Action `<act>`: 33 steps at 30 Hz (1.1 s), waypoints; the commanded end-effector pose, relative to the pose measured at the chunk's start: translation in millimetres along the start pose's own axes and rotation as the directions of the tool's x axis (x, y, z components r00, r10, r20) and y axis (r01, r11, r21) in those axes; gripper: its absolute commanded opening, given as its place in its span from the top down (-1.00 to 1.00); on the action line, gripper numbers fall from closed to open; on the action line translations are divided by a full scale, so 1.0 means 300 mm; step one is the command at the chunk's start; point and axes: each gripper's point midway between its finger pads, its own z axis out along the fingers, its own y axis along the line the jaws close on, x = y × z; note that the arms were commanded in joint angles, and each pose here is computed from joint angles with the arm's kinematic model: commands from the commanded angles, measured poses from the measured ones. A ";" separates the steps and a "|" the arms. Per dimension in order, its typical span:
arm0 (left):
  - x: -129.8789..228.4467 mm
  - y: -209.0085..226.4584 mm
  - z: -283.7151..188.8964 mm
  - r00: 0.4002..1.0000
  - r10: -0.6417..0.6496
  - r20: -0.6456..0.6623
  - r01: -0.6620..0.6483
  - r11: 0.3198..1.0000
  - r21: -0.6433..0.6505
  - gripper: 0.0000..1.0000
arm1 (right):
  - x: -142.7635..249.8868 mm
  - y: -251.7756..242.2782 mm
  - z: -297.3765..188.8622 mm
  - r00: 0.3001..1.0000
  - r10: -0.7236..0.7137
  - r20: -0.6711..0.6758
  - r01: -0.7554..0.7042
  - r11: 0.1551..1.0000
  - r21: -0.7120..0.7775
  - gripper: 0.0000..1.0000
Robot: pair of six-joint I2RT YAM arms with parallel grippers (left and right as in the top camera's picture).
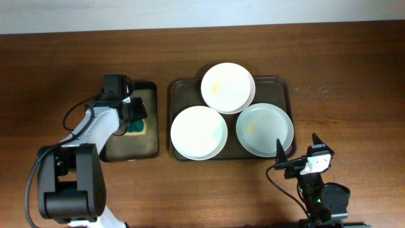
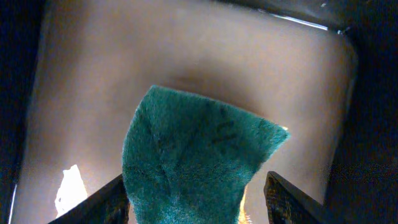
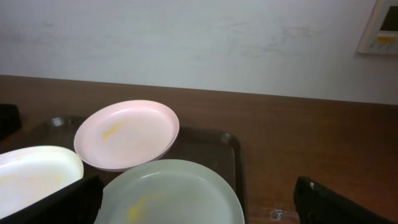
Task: Clean dirty plates on tray and stack at the side
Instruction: 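Dip and rub the held sponge in the soapy water tray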
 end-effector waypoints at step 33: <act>0.233 0.078 0.037 0.962 -0.003 -0.272 -0.023 0.996 -0.092 0.20 | 0.009 0.000 0.001 1.000 0.004 -0.003 -0.004 1.000 0.002 -0.97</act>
